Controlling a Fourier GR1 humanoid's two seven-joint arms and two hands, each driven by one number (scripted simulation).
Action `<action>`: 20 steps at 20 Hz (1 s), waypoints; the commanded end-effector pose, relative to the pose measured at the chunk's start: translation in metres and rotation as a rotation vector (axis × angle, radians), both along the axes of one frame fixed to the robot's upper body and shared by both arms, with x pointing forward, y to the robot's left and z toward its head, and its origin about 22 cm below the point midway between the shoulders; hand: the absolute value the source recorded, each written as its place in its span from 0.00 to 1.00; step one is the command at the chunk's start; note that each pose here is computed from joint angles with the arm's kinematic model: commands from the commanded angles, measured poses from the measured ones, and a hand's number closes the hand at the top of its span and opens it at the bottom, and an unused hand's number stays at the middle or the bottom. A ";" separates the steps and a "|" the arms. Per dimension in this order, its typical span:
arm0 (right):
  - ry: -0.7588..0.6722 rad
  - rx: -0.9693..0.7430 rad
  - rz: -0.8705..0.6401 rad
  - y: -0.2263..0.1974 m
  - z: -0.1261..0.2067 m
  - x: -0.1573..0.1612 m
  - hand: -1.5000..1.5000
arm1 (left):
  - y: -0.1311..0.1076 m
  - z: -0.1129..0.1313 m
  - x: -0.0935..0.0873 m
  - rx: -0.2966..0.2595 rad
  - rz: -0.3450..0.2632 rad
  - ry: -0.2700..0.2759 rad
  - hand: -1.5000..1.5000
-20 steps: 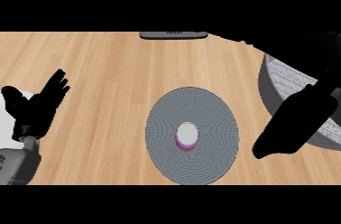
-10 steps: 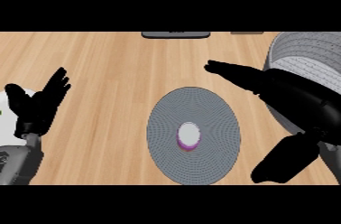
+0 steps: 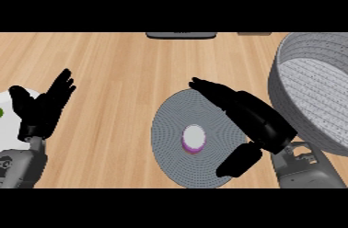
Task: Pick the can from the placemat and place it in the basket
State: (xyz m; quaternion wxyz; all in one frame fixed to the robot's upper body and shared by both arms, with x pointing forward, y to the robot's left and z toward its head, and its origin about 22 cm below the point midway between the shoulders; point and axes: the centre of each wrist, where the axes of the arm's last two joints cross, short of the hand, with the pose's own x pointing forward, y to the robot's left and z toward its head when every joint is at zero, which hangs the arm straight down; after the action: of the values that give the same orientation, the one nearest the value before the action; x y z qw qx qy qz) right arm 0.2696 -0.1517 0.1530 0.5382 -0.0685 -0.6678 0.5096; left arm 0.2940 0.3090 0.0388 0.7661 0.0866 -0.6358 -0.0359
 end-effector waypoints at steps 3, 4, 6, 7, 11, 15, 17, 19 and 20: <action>0.005 0.021 -0.020 0.036 -0.040 0.011 0.00 | -0.017 0.012 -0.002 -0.016 -0.006 0.008 0.50; 0.018 -0.008 -0.013 0.028 -0.044 0.018 0.00 | 0.016 -0.005 -0.006 -0.002 0.013 -0.009 0.50; 0.048 -0.068 -0.011 0.041 -0.037 0.020 0.00 | 0.001 0.006 0.007 0.013 0.000 0.012 0.50; 0.059 -0.084 -0.019 0.038 -0.060 0.012 0.00 | 0.005 0.000 0.001 -0.002 -0.007 0.002 0.50; 0.091 -0.139 0.003 0.045 -0.069 0.030 0.00 | 0.007 0.000 0.004 0.017 0.005 0.004 0.50; 0.091 -0.180 0.010 0.025 -0.072 0.023 0.00 | 0.010 0.015 -0.010 -0.011 -0.012 0.017 0.50; 0.078 -0.144 0.012 0.023 -0.075 0.026 0.00 | 0.020 -0.004 0.001 -0.007 0.003 0.004 0.50; 0.071 -0.134 0.016 0.042 -0.081 0.023 0.00 | 0.013 -0.005 -0.002 0.000 0.007 0.002 0.50; 0.072 -0.141 0.014 0.023 -0.068 0.017 0.00 | 0.016 -0.004 -0.002 0.017 0.024 -0.011 0.50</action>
State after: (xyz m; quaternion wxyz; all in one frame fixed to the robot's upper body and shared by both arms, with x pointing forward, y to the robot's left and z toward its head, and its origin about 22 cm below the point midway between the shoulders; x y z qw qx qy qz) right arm 0.2936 -0.1201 0.0796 0.5540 -0.0826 -0.6112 0.5593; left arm 0.2895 0.3195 0.0350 0.7660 0.0899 -0.6357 -0.0336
